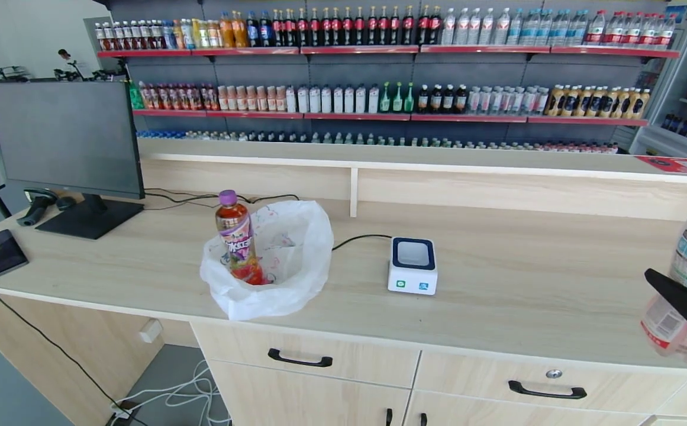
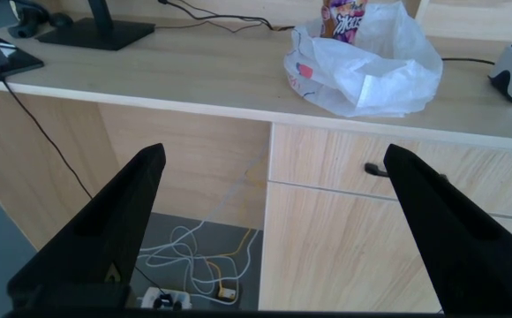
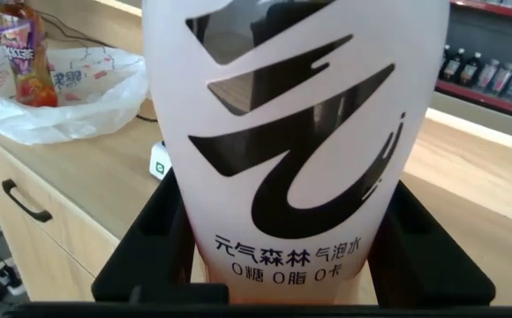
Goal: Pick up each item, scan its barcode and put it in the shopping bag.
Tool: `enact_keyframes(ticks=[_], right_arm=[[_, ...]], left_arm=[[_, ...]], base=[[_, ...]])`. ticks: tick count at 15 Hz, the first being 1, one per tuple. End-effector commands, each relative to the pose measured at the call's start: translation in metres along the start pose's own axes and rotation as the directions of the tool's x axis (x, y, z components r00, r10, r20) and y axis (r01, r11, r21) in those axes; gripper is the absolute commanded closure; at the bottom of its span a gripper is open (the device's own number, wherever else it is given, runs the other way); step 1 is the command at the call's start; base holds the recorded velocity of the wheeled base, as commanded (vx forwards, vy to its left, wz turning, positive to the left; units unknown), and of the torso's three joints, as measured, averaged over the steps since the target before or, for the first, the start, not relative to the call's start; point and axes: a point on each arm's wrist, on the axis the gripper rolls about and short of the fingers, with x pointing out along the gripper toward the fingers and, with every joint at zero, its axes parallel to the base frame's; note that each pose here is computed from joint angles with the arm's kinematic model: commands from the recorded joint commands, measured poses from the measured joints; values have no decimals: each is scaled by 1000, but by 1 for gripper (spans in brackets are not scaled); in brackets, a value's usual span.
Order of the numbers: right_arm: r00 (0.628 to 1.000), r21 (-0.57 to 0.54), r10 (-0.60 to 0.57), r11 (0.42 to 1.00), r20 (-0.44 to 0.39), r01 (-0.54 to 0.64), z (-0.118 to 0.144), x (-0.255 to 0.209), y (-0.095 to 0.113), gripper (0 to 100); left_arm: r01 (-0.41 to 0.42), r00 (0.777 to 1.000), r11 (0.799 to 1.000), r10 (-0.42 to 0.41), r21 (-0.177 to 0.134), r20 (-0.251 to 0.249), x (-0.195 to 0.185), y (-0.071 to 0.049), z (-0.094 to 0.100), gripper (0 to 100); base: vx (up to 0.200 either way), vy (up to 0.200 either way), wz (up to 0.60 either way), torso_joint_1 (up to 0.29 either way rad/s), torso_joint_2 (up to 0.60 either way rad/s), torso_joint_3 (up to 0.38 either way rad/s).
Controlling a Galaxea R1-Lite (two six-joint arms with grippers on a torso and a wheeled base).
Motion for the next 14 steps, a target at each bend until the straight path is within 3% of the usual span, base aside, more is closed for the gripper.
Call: enact_keyframes(ticks=[1,5,14], right_arm=[[1000,-1,-21,1000,-1,21,0,0,-1,100],[1000,0,-24,1000,1,24,0,-1,-1,100],[999,1,-33,999,1,33,1,-2,-2,100]], left_arm=[[-1,1000,1000,1,0,0,0,0,0,0],[0,1000,1000,0,0,0,0,0,0,0],[-1,1000,1000,1,-1,0,0,0,0,0]], base=[[0,0,0,0,0,0],[0,0,0,0,0,0],[0,200,0,7,7,1]])
